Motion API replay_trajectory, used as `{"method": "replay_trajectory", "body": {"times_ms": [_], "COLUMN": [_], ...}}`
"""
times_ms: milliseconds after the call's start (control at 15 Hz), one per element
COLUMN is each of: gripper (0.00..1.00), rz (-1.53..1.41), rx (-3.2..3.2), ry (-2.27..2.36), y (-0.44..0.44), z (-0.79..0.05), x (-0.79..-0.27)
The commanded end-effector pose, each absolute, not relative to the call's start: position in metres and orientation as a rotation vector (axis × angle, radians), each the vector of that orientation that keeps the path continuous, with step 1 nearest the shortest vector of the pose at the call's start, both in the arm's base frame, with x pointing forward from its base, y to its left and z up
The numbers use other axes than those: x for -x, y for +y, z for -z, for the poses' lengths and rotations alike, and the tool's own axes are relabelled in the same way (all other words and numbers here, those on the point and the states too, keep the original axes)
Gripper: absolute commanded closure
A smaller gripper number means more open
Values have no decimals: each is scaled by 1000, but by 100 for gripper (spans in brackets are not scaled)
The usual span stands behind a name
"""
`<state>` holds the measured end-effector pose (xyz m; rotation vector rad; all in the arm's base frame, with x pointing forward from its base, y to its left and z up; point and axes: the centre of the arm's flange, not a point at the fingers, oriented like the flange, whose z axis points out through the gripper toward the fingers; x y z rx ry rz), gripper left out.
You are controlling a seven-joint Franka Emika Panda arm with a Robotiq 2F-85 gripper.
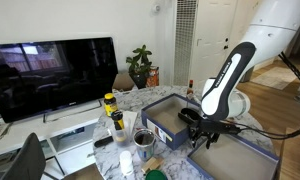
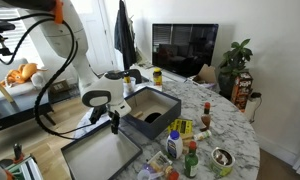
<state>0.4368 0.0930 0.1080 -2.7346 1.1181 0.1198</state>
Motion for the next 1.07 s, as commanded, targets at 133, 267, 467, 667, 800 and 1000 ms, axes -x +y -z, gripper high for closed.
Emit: {"method": "replay_trajectory", "body": {"times_ms": [133, 267, 467, 667, 800, 1000], "gripper": [76, 89, 100, 100, 99, 99], "rz": [-108, -107, -97, -74, -47, 11], "rx": [2688, 2675, 2653, 2613, 2565, 2470], "ry": [1215, 1239, 1274, 1327, 1371, 1440], "y": [85, 82, 77, 67, 61, 58], "z": [-98, -98, -99, -109, -121, -145], "x": [-430, -430, -429, -420, -407, -384]}}
